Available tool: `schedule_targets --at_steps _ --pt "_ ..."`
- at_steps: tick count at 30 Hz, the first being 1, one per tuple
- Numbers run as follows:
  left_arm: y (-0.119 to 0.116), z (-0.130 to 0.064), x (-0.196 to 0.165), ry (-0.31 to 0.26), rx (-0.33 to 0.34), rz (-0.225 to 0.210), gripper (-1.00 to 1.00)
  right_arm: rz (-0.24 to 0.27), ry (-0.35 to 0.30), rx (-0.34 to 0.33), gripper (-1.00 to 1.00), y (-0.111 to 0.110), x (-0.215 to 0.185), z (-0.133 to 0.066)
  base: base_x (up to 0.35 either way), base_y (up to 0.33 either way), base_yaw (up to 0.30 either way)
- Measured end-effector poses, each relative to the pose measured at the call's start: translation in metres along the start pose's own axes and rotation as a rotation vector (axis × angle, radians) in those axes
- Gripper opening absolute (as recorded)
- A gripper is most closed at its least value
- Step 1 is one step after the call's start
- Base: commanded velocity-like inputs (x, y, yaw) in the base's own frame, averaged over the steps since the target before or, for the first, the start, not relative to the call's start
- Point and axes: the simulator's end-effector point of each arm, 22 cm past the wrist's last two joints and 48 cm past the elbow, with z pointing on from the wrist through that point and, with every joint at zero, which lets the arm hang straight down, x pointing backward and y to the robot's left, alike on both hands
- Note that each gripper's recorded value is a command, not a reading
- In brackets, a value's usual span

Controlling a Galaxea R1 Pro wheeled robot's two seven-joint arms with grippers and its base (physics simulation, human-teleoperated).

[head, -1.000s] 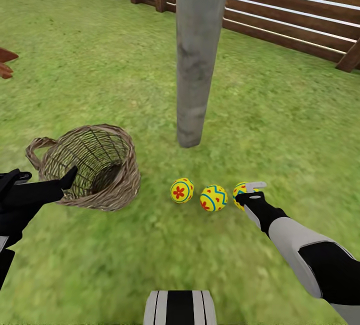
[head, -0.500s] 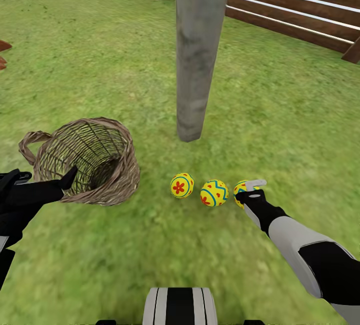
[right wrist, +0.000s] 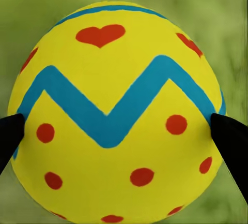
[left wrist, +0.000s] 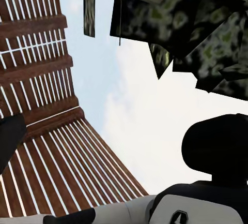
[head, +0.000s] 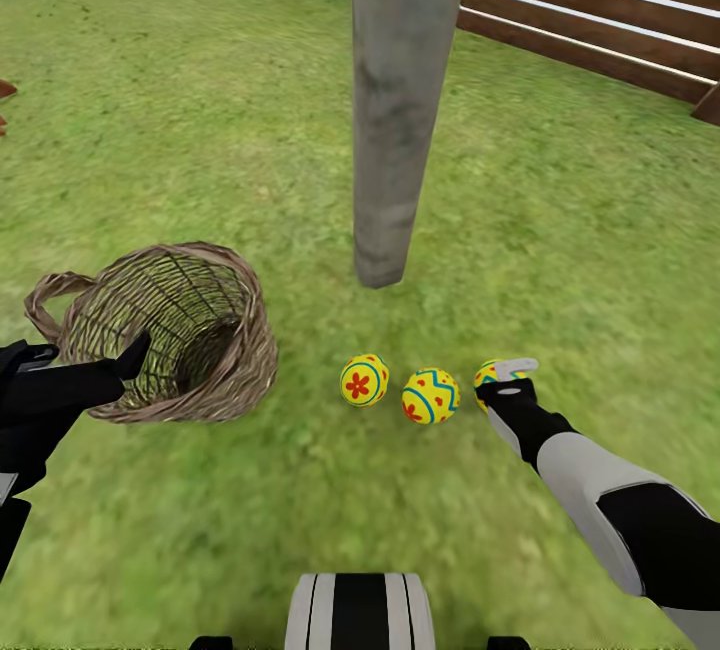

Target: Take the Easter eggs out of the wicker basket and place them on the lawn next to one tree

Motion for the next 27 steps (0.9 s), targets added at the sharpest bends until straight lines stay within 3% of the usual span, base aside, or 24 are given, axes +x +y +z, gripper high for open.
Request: schedule_targets --at_steps 9,10,13,19,20,27 --pt "0.005 -0.003 0.000 -0.005 -0.006 -0.007 1.00 -0.004 -0.007 0.017 -1.00 -0.002 -0.002 0.003 0.000 0.000 0.000" --pt "0.005 -0.003 0.000 -0.005 -0.006 -0.007 1.00 -0.004 -0.006 0.017 1.00 -0.002 -0.002 0.002 0.000 0.000 0.000" --pt "0.005 -0.003 0.000 -0.005 -0.006 -0.007 1.00 -0.012 0.025 0.013 1.00 -0.001 0.014 0.004 0.000 0.000 0.000" --pt "-0.008 0.004 0.000 0.007 0.009 0.009 1.00 -0.005 0.003 -0.075 1.00 0.013 0.000 -0.005 0.000 0.000 0.000" --pt "-0.010 0.005 0.000 0.008 0.012 0.013 1.00 0.014 0.007 -0.080 1.00 0.013 0.000 -0.007 0.000 0.000 0.000" --pt "-0.024 0.013 0.001 0.019 0.030 0.032 1.00 0.026 -0.019 -0.073 1.00 0.005 -0.016 -0.017 0.000 0.000 0.000"
